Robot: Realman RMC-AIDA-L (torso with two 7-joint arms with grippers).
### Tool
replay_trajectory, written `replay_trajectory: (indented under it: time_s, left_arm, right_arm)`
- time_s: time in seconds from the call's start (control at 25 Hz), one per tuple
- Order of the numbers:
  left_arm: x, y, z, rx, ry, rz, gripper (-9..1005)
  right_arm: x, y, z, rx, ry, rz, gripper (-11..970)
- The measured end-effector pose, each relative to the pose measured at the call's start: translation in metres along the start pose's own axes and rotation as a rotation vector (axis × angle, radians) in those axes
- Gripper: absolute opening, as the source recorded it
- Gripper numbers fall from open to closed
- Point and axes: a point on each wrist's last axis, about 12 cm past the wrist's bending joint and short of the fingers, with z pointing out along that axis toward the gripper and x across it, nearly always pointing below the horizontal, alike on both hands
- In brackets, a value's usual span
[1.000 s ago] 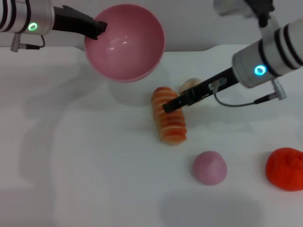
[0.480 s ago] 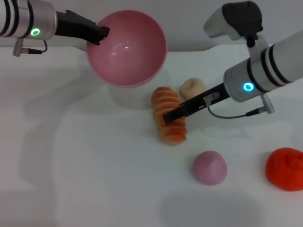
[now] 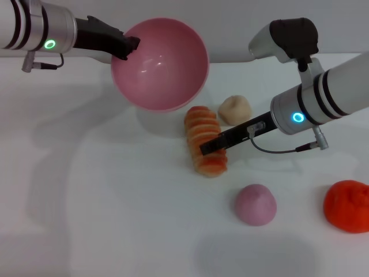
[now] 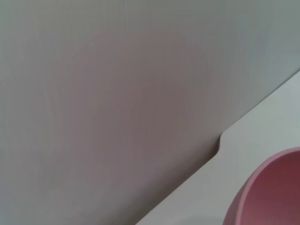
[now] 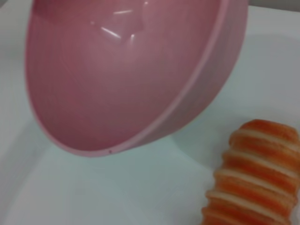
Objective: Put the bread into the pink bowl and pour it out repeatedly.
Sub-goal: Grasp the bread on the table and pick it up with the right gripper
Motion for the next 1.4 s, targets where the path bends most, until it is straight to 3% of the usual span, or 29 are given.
replay_trajectory:
  time_s: [0.44,0.96,1.4]
  left_arm:
    - [-0.001,-0.001,-0.001,-0.003,-0.006,0.028,44]
    - [-0.002,0.001,-0.003,-0.01,-0.01,0.047,44]
    - [0.004,0.004,-0.006,-0.019,-0.003,0.037,44]
  right_arm:
    - [0.003,-0.008,0.008,0.038,-0.017,0.023,575]
    - [-0.021,0.013,0.005,-0.02,-0.033,-0.006,566]
    - [-0.019,0.017,0.013,-0.012,-0.004,-0.012,558]
